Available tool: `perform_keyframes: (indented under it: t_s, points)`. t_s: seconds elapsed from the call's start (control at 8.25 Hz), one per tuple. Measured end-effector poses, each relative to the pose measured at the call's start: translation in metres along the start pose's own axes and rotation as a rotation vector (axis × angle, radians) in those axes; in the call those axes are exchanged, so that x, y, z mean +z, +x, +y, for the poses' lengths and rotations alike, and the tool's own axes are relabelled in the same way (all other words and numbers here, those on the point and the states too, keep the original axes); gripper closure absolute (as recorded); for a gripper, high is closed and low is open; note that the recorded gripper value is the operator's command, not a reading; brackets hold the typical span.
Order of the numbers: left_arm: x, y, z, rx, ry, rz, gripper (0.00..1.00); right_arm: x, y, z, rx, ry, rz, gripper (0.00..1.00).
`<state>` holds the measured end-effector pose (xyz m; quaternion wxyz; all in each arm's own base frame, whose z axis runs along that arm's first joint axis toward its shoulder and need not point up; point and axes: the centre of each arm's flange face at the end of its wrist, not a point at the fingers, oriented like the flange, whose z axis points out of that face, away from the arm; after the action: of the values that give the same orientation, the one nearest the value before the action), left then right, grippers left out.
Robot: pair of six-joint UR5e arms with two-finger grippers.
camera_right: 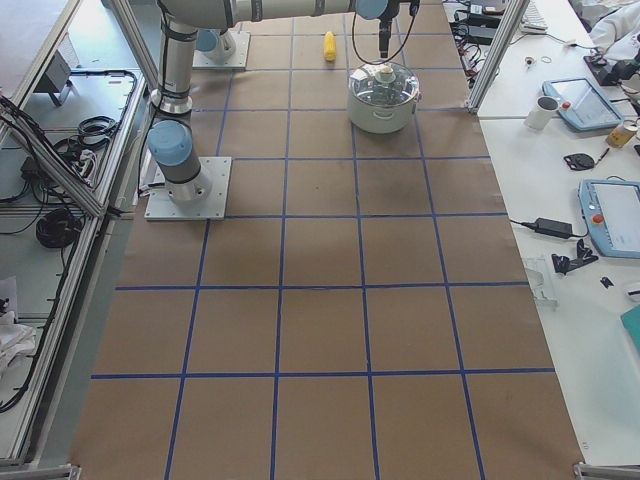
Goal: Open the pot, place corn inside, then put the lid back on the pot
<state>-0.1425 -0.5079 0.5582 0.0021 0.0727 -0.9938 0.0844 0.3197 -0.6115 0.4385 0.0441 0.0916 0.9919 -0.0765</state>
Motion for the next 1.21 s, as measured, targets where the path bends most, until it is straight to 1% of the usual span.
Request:
perform_keyframes:
  t_s: [0.36,0.61,0.73,1.09,1.21]
  points:
    - [0.01,-0.002,0.005,0.004,-0.016,-0.003,0.0,0.056,-0.013,-0.012,-0.031,-0.003,0.011,0.0]
    - [0.011,-0.003,0.005,0.004,-0.017,-0.003,0.0,0.076,-0.013,-0.014,-0.048,-0.019,0.022,0.0]
    - [0.011,-0.003,0.005,0.003,-0.018,-0.003,0.0,0.08,-0.013,-0.014,-0.05,-0.023,0.024,0.0]
    - [0.012,-0.005,0.004,-0.036,-0.019,-0.005,0.0,0.087,-0.012,-0.014,-0.051,-0.024,0.033,0.25]
    - [0.013,-0.01,0.002,-0.059,-0.02,-0.006,0.0,0.088,-0.012,-0.014,-0.048,-0.024,0.034,0.32]
